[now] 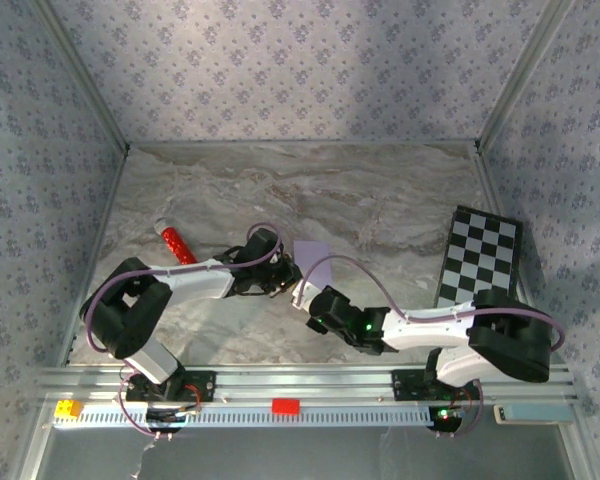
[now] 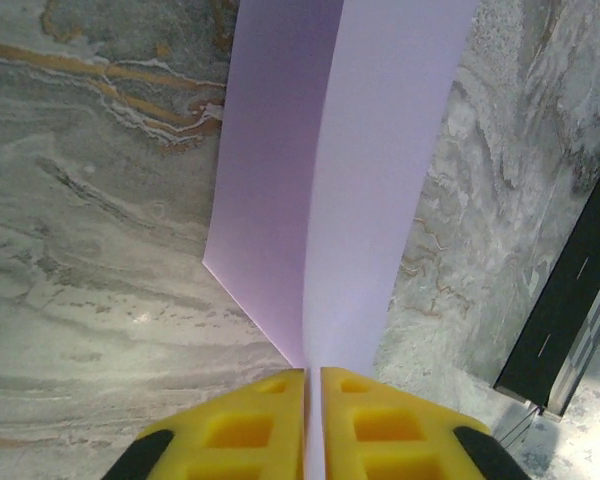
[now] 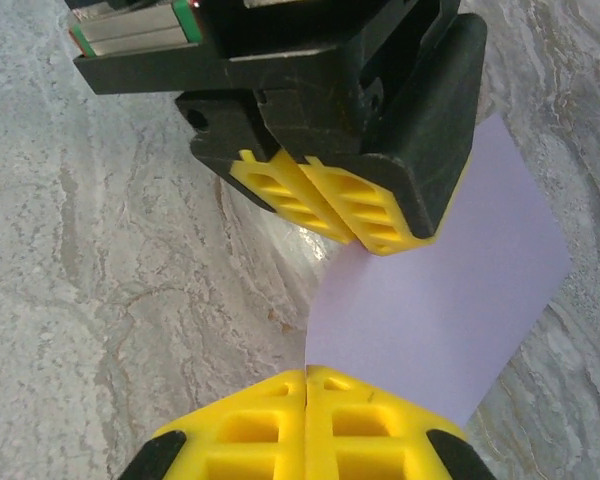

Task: Fold a paper plane with a square sheet of paper (pick it up from the middle)
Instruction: Third fold the triangle at the center of the table.

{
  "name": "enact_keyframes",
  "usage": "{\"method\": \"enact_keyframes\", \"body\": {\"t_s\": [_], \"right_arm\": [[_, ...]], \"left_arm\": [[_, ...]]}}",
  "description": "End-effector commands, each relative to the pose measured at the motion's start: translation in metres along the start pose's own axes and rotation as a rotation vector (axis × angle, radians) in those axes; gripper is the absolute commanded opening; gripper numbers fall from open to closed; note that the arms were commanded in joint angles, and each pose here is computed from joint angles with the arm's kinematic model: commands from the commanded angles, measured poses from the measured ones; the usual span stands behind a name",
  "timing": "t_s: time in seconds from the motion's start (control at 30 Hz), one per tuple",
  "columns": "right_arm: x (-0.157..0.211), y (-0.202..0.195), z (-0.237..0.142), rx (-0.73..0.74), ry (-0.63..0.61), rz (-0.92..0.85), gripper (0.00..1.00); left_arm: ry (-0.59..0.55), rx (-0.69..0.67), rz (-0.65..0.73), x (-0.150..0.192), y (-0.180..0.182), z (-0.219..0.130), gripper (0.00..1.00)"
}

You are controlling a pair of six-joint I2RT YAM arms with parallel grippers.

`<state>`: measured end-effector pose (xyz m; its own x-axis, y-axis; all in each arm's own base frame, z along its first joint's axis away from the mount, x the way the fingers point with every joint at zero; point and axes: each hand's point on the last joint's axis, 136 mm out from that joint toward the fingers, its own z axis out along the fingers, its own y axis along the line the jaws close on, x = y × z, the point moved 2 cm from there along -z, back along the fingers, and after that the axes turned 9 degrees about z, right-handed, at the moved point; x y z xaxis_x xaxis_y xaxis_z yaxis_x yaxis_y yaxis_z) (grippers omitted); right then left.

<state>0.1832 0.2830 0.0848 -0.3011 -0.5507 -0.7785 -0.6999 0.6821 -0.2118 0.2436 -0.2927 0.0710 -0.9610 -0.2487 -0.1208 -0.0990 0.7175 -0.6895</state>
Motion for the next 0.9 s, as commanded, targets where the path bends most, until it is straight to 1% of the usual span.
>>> {"method": "enact_keyframes", "body": {"t_s": [0.0,0.1,0.27,0.37,0.47,0.63,0.73,0.87], "right_arm": [[-0.002,0.003,0.001,-0.052,0.01,0.064,0.0],[-0.002,0.004,0.002,-0.105,0.011,0.113,0.0],[0.004,0.001,0.005,-0.164,0.042,0.183,0.0],[0.003,0.002,0.006,-0.231,0.048,0.24,0.0],[-0.001,0.001,0.005,-0.304,0.051,0.34,0.0],[0.007,-0.014,0.01,-0.371,0.192,0.573,0.0],[0.009,-0.021,0.012,-0.431,0.246,0.695,0.0],[0.006,-0.023,0.011,-0.534,0.291,0.814,0.0]], "left_arm": [[-0.042,0.007,-0.005,-0.006,-0.003,-0.012,0.21],[-0.066,-0.011,0.003,-0.009,-0.001,-0.02,0.32],[-0.095,-0.042,0.015,-0.013,0.004,-0.033,0.39],[-0.103,-0.047,0.013,-0.015,0.007,-0.037,0.39],[-0.107,-0.046,0.017,-0.018,0.007,-0.041,0.36],[-0.104,-0.027,0.022,-0.025,0.002,-0.04,0.31],[-0.1,-0.022,0.033,-0.03,-0.004,-0.038,0.29],[-0.093,-0.008,0.051,-0.04,-0.012,-0.034,0.29]]}}
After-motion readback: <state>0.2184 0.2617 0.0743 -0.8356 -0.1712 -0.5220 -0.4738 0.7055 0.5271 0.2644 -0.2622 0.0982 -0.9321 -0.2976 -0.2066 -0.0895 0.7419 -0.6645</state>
